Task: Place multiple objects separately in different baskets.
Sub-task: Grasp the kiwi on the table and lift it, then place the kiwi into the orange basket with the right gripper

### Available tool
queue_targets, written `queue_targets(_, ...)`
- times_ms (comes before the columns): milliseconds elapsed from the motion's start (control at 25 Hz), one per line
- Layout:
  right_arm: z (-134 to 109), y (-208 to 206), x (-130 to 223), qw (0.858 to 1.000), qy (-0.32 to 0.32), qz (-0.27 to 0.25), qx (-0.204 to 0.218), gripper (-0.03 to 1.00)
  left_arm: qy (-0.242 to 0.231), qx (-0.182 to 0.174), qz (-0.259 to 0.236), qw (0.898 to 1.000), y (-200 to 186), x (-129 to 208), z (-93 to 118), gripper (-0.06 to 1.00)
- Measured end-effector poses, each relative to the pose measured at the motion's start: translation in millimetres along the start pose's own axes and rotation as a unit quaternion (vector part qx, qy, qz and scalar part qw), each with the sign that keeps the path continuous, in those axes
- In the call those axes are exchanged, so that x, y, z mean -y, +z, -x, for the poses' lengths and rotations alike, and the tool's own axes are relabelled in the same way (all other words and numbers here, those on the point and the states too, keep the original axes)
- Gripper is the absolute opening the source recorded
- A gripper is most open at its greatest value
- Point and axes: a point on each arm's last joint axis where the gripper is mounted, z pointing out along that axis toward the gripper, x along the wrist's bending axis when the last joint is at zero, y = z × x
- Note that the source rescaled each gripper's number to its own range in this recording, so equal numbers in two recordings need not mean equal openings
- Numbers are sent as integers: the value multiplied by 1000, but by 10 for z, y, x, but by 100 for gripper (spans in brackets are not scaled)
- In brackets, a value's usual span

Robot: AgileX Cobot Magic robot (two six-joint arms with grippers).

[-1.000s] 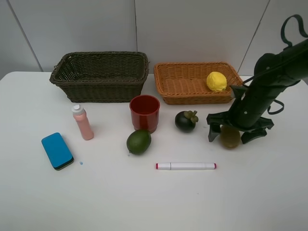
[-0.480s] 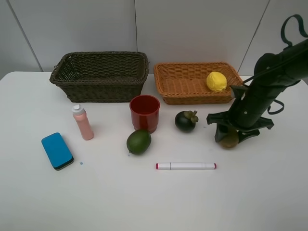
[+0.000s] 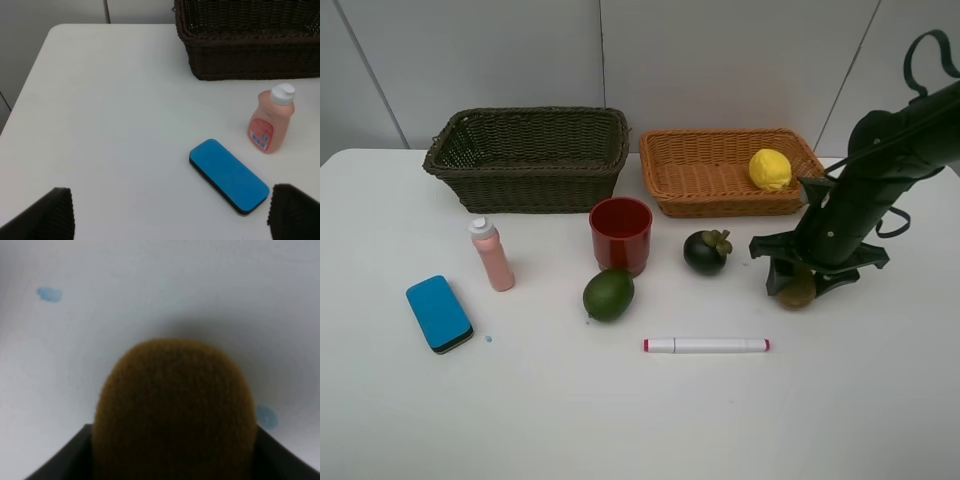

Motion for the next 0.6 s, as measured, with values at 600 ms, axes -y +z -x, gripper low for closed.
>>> queue_targets(600, -101, -1391, -733, 997, -29, 58, 33, 52, 0, 0, 0, 1000, 0, 0, 0, 100)
